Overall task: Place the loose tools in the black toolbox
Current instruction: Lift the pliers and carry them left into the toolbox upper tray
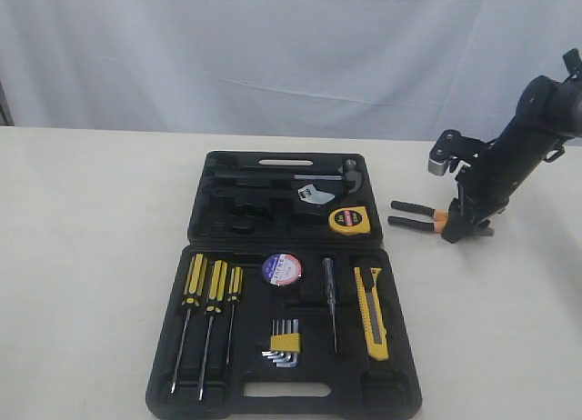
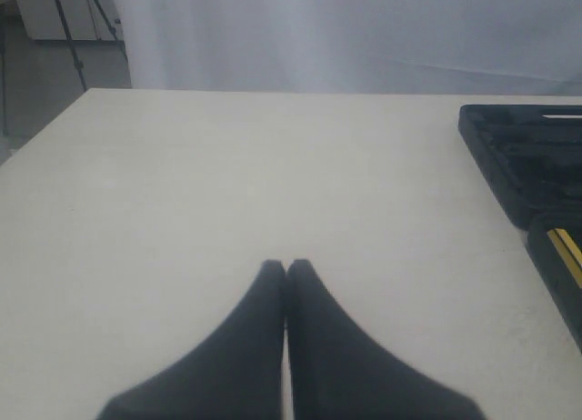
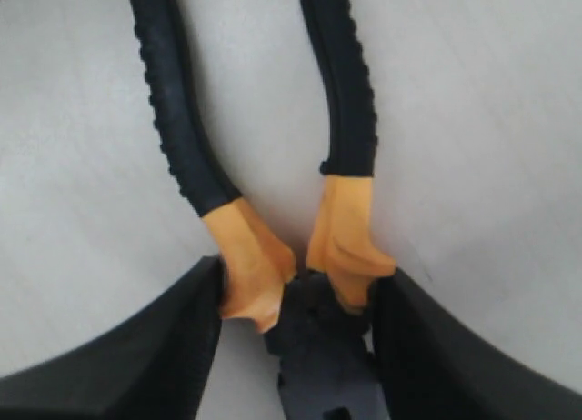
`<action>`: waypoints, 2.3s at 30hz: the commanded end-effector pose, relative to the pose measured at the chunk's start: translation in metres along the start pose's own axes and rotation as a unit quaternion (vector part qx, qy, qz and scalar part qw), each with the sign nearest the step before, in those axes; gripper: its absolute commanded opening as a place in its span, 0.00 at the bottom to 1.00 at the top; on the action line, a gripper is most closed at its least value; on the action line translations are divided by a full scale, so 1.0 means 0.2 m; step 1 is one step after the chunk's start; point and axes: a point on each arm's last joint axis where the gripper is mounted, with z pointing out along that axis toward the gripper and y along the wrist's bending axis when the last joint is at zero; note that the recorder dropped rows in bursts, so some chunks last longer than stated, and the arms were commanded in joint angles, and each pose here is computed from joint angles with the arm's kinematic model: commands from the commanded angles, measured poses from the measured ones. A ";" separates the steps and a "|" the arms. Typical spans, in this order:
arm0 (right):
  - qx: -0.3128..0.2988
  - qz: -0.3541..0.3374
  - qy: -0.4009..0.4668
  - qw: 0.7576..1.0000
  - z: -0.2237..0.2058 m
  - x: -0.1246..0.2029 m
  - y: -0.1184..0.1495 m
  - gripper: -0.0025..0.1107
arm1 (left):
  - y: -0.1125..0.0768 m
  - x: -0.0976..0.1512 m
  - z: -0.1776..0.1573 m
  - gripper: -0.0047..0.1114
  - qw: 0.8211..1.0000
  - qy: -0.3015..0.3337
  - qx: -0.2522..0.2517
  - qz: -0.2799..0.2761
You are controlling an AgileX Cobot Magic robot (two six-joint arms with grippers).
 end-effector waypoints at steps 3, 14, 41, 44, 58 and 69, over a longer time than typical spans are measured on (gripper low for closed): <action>0.010 0.005 0.002 1.000 -0.10 0.00 0.01 0.02 | 0.00 0.00 0.00 0.04 1.000 -0.002 0.002 -0.002; 0.053 0.009 -0.066 0.996 -0.45 -0.16 0.10 0.02 | 0.00 0.00 0.00 0.04 1.000 -0.002 0.002 -0.002; 0.016 -0.155 -0.089 0.984 -0.15 -1.10 0.79 0.02 | 0.00 0.00 0.00 0.04 1.000 -0.002 0.002 -0.002; 0.012 -0.152 -0.088 0.984 -0.10 -1.13 0.81 0.02 | 0.00 0.00 0.00 0.04 1.000 -0.002 0.002 -0.002; -0.021 -0.141 -0.076 0.987 0.06 -1.11 0.82 0.02 | 0.00 0.00 0.00 0.04 1.000 -0.002 0.002 -0.002; -0.051 -0.138 -0.042 0.988 0.17 -1.07 0.83 0.02 | 0.00 0.00 0.00 0.04 1.000 -0.002 0.002 -0.002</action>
